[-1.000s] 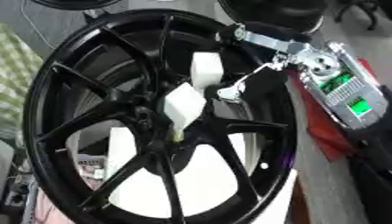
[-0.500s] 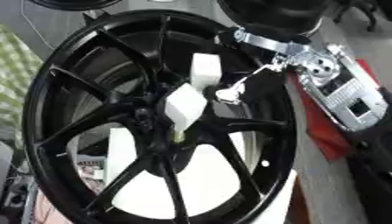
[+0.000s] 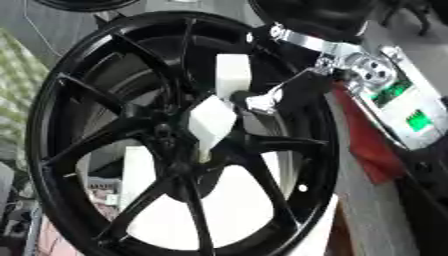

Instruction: Pull the pin out of the wheel hub.

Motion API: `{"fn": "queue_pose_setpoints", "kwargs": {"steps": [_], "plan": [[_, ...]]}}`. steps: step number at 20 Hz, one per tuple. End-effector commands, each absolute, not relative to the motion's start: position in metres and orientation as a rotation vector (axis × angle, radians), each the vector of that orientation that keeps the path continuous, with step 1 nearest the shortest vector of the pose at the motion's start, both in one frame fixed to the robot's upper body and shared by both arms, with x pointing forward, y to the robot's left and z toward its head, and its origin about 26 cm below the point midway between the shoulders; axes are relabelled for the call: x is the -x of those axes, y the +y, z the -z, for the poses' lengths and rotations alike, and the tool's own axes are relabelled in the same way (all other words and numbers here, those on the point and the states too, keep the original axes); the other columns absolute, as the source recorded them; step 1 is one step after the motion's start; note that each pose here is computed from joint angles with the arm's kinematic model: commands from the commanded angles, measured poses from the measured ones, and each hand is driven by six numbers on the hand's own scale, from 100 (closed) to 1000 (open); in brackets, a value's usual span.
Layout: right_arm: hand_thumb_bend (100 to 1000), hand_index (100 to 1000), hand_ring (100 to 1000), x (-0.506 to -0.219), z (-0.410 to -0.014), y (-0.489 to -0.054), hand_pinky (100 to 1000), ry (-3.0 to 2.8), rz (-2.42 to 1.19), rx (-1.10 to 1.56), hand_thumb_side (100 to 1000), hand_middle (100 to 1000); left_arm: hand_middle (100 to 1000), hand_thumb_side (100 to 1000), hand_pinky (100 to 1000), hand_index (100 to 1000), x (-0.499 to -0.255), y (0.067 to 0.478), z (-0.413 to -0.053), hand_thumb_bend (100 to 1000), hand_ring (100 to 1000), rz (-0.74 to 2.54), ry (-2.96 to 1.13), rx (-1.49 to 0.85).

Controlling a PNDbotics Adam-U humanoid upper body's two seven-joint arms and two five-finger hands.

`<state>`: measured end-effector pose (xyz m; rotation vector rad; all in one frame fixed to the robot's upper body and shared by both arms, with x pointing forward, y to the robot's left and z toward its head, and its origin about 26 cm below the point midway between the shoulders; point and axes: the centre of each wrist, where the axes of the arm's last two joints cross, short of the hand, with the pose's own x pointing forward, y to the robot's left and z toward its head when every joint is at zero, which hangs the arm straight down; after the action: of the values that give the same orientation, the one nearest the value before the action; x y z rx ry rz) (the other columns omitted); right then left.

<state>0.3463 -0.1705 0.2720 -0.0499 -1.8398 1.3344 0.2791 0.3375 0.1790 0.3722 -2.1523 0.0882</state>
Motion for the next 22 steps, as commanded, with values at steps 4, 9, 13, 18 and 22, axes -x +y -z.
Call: {"fn": "queue_pose_setpoints", "kwargs": {"steps": [4, 9, 13, 18, 22], "plan": [[186, 595, 806, -0.339, -0.292, -0.179, 951, -1.878, -1.309, 0.053, 142, 400, 542, 784, 718, 671, -0.277, 0.336, -0.187, 100, 651, -0.064, -2.183, -0.375], [178, 587, 796, -0.333, -0.31, -0.187, 955, -1.918, -1.258, 0.01, 146, 389, 543, 784, 719, 672, -0.277, 0.337, -0.187, 100, 653, -0.06, -2.18, -0.375], [166, 588, 795, -0.324, -0.329, -0.199, 964, -1.961, -1.189, -0.04, 153, 386, 544, 782, 720, 672, -0.277, 0.337, -0.187, 100, 653, -0.059, -2.181, -0.376], [151, 590, 797, -0.313, -0.353, -0.227, 973, -2.032, -1.035, -0.075, 160, 385, 545, 780, 721, 673, -0.277, 0.338, -0.189, 100, 653, -0.057, -2.188, -0.377], [149, 589, 796, -0.305, -0.365, -0.256, 977, -2.08, -0.888, -0.061, 160, 385, 545, 779, 721, 673, -0.277, 0.338, -0.189, 100, 653, -0.06, -2.188, -0.38]]}}
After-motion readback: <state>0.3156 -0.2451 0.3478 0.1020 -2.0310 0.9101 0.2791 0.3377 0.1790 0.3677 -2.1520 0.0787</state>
